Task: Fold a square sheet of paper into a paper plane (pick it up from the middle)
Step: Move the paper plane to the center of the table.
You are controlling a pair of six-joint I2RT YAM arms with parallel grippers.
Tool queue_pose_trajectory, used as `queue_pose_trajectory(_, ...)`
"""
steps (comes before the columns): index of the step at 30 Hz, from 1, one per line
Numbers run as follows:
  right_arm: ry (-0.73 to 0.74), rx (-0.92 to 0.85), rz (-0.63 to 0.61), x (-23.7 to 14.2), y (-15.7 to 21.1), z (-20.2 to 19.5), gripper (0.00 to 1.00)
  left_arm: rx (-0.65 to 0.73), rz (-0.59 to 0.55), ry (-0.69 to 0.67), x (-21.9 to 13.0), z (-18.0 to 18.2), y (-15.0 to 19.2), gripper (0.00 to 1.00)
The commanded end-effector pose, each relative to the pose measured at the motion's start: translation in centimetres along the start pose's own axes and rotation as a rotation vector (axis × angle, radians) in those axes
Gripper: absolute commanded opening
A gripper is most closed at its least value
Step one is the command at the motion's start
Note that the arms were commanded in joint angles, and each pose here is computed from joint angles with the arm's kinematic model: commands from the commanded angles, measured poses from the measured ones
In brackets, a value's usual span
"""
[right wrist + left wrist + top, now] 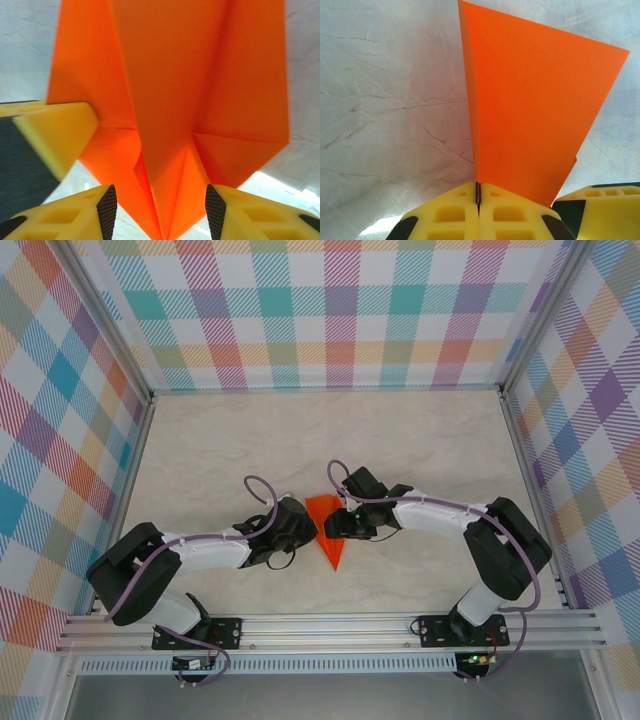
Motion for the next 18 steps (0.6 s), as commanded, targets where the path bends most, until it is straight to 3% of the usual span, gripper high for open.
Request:
queue_pose_trajectory(1,0.045,0.003,0.004,0.2,-0.2,-0.3,0.54,-0.015,-0.012,-0.038,0.1,0.8,-0.3,0.00)
queue_pose_trajectory(18,0.066,-0.074,0.003,0.8,-1.5,0.3,0.63,-0.010,0.001,-0.047,0.3,0.8,-0.2,0.00)
Point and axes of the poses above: each hand's point on the last joint's axis, 136 mm out from that joint toward the fingers, its own x axis out along the fingers, its own z axis along the line the jaws close on, y = z × x, the point moved 1 cm from there along -x, back along the fingers, and after that the axes turned 10 degrees about x, right-handed, at the moved point
